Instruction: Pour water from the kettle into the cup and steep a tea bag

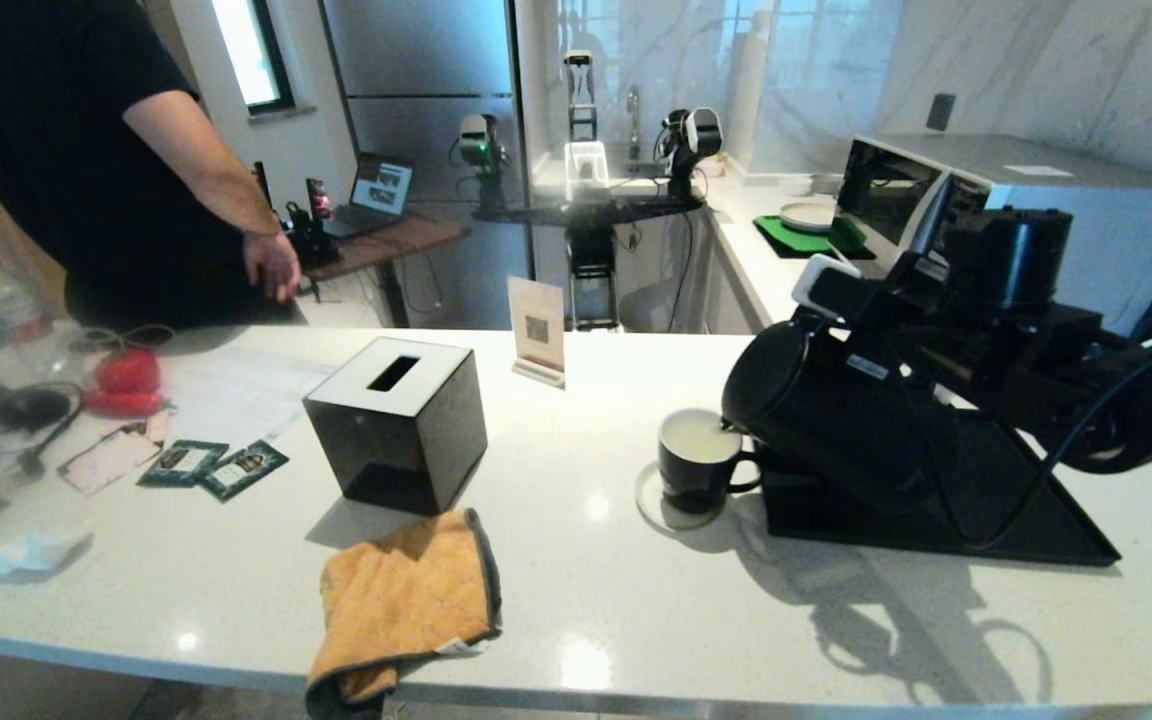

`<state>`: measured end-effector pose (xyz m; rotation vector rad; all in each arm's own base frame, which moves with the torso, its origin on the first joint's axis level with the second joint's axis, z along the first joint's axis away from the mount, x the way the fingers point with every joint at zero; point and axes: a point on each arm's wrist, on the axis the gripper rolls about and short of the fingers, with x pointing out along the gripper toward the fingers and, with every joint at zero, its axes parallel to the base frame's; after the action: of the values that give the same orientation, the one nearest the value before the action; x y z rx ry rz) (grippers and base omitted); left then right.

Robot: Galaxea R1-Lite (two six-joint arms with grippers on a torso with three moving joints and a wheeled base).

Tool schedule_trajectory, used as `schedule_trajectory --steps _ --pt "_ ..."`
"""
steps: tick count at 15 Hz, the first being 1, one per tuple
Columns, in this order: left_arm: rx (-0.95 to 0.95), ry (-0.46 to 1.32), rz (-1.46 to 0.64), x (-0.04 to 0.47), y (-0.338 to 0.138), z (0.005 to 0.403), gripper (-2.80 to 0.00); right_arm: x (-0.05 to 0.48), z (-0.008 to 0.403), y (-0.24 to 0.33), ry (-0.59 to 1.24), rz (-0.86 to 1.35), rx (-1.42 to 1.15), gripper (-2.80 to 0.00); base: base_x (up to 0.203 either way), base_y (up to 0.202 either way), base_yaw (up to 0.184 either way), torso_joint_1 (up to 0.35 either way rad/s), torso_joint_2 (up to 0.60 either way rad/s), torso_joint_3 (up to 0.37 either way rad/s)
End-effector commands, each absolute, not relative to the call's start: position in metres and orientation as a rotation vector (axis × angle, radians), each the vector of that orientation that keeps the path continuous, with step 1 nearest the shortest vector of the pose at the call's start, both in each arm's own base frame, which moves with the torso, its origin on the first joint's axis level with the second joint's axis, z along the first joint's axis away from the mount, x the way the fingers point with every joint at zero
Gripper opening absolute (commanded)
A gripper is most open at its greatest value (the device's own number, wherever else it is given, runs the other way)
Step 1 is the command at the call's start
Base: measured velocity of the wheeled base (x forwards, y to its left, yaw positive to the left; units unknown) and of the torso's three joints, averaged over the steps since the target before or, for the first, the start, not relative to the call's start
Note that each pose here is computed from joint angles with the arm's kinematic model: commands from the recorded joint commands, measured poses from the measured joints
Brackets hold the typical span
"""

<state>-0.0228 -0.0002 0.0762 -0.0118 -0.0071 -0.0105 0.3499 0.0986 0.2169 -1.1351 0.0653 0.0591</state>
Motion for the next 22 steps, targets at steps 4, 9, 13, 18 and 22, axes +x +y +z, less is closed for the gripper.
schedule_trajectory --steps 4,9,13,18,22 --pt "-0.012 -0.006 -0.011 -0.0227 -0.0002 0.0763 -2.8 0.3506 0.2207 0.0999 0.051 0.053 -1.141 -2.8 0.0 0.0 0.0 0.0 0.0 0.0" --pt "-0.012 -0.006 -0.011 -0.0227 -0.0002 0.0763 -2.8 0.3499 0.2201 0.1033 0.047 0.062 -1.141 -2.8 0.0 0.0 0.0 0.0 0.0 0.0" --pt "-0.012 -0.006 -0.011 -0.0227 -0.0002 0.0763 -2.8 0.3498 0.2204 0.1038 0.044 0.062 -1.142 -2.8 0.0 0.0 0.0 0.0 0.0 0.0" --pt "-0.012 -0.006 -0.011 -0.0227 -0.0002 0.0763 -2.8 0.3496 0.2201 0.1043 0.043 0.063 -1.144 -2.8 0.0 0.0 0.0 0.0 0.0 0.0" --pt "-0.012 -0.006 -0.011 -0.0227 -0.0002 0.0763 -2.8 0.3488 0.219 0.1041 0.046 0.067 -1.145 -2.8 0.0 0.0 0.0 0.0 0.0 0.0"
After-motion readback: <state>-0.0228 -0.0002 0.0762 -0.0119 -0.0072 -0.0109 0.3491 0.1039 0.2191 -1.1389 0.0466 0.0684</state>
